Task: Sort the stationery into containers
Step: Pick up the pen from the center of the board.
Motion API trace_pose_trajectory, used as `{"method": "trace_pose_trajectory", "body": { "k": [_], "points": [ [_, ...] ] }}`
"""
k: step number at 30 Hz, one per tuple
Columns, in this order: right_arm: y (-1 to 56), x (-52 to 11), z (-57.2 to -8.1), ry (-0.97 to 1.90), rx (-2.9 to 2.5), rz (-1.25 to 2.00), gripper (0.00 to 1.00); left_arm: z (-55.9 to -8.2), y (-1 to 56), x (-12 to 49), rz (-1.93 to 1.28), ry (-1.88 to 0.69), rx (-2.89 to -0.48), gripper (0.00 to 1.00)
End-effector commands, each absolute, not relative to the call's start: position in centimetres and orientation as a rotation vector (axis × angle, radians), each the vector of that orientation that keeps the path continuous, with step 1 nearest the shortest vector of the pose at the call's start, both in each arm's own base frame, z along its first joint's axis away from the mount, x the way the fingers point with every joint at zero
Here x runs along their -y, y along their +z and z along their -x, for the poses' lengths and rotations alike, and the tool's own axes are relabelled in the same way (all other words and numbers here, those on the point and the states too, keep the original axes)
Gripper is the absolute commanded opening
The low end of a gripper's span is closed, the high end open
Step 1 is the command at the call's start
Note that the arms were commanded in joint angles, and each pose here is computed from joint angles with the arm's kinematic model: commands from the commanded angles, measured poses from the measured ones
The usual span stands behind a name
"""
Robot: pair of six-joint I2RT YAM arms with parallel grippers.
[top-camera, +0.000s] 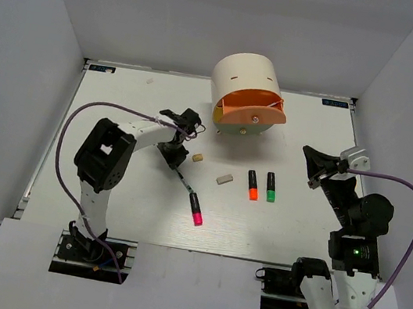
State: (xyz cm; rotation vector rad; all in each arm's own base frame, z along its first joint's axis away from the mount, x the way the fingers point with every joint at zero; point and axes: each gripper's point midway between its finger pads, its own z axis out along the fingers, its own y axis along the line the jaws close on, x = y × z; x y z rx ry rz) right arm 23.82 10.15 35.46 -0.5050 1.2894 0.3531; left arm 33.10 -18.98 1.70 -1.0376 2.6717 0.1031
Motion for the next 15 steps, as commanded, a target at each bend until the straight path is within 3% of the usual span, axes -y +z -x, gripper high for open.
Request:
{"method": "trace_pose_trajectory", "body": {
  "k": [1,7,15],
  "points": [
    [36.5,-9.9,-23.6,0.341,-1.259,0.49,0.06,-32.8,4.5,19.0,0.906,-0.008,-2.657,0.17],
    [36.2,-9.9,-23.9,0.34,-1.268,0.489,0.06,-34.6,14.8,21.2,0.622,-0.387,-2.454,0.0],
    [35.7,-9.9,-24.4,0.342,-1.285,0.488,0.06,-35.2,27.5,22.8,0.158,-0.648,-2.098,0.0]
  ]
}}
